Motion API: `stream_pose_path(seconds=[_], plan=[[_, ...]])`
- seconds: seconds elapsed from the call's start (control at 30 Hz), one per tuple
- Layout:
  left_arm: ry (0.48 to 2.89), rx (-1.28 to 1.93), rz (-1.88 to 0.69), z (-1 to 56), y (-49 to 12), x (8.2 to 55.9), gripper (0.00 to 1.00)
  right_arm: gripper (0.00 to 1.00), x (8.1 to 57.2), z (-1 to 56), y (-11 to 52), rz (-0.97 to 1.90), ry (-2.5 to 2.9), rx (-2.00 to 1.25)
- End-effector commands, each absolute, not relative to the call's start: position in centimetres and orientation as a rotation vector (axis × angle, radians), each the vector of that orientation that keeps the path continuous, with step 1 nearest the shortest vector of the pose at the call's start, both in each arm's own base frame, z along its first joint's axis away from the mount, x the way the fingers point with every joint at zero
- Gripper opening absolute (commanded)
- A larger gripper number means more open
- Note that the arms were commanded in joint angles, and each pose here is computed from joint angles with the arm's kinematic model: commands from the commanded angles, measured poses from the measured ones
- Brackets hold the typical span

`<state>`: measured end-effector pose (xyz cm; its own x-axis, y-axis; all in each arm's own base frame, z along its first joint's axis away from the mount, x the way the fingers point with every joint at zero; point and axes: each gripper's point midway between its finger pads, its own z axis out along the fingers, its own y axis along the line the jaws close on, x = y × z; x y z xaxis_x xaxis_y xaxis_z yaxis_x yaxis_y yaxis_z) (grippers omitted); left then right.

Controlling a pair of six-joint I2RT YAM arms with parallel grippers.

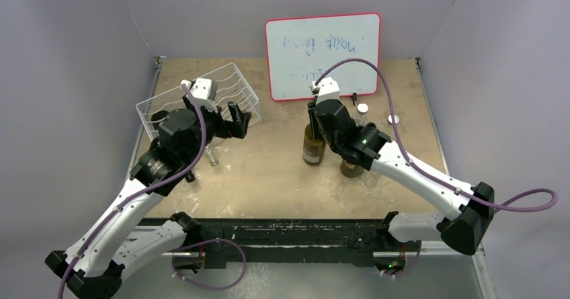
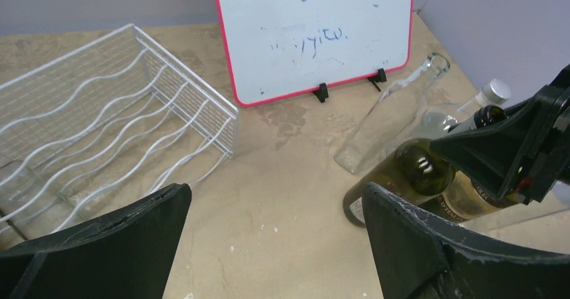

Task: Put the wine bottle on the wine rack

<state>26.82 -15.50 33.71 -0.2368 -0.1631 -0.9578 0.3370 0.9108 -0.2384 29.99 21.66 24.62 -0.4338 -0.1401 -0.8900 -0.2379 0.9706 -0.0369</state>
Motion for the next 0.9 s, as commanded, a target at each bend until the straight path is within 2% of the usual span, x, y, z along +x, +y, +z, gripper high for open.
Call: stream_pose_path(seconds=[0.0, 0.27, 0.47, 0.87], plan=[[1.705, 0.218, -0.576, 33.3, -17.8, 26.6, 1.00, 0.00, 30.5, 27.5, 21.6, 0.142, 1.927, -0.252], [1.632, 0.490, -0.694, 28.6, -21.6, 25.5, 1.00, 0.00, 29.6, 32.3, 24.3, 0.340, 1.801, -0.370], [1.613, 0.515, -0.721, 26.3, -22.3, 25.5, 1.00, 0.00, 28.8, 35.5, 27.0, 0.511, 1.751, -0.405], [1.712, 0.770, -0.837, 21.6, -24.7, 23.1, 0.97, 0.00, 27.1, 40.4, 30.1, 0.736, 1.688, -0.465]])
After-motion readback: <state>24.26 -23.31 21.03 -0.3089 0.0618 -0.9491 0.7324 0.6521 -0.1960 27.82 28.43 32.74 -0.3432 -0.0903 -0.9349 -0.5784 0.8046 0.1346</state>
